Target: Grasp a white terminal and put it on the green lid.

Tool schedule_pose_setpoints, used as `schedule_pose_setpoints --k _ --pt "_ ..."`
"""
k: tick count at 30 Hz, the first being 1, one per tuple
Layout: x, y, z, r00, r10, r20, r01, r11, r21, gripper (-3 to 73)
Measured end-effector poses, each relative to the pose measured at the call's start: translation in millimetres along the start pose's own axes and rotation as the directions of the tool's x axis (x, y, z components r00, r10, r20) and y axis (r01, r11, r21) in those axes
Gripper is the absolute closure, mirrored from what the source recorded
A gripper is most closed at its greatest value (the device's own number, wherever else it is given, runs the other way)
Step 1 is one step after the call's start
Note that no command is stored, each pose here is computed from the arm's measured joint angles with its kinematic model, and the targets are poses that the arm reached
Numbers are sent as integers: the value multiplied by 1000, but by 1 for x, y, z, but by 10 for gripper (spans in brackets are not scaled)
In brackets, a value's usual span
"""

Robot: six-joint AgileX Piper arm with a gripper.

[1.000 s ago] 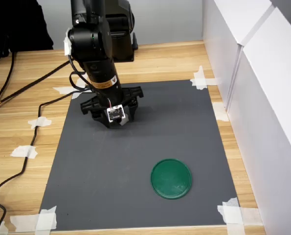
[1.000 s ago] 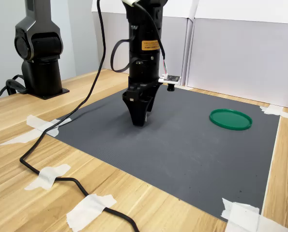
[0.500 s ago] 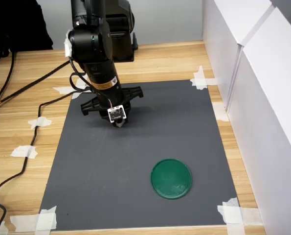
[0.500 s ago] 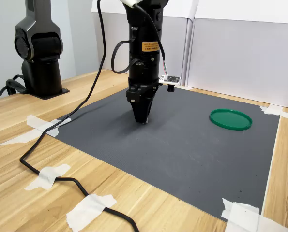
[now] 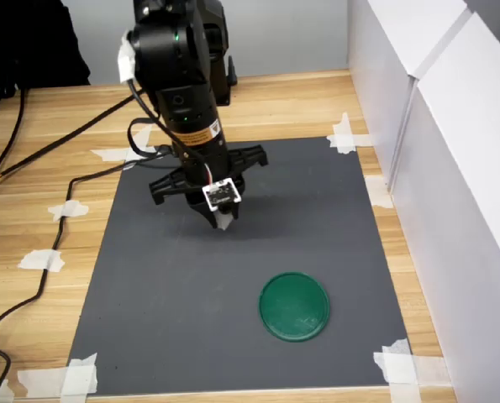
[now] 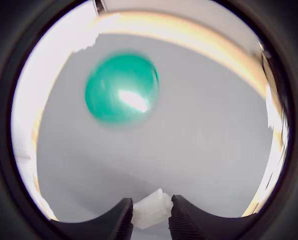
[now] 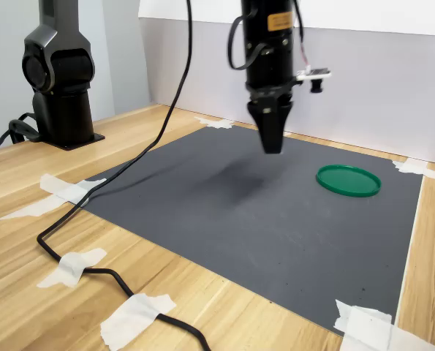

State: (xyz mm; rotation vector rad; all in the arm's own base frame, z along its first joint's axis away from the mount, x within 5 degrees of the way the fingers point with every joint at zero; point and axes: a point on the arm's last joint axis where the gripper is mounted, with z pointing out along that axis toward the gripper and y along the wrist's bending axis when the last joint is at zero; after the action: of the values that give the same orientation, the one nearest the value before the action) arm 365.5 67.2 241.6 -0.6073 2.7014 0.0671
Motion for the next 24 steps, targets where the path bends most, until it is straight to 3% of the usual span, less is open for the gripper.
schedule_pose_setpoints --k 9,16,24 --pt "-62 9 26 997 -38 64 40 999 -28 426" --pt "-61 10 59 1000 -7 -17 5 997 -72 426" --pt "-59 12 72 999 -36 -38 32 994 -105 426"
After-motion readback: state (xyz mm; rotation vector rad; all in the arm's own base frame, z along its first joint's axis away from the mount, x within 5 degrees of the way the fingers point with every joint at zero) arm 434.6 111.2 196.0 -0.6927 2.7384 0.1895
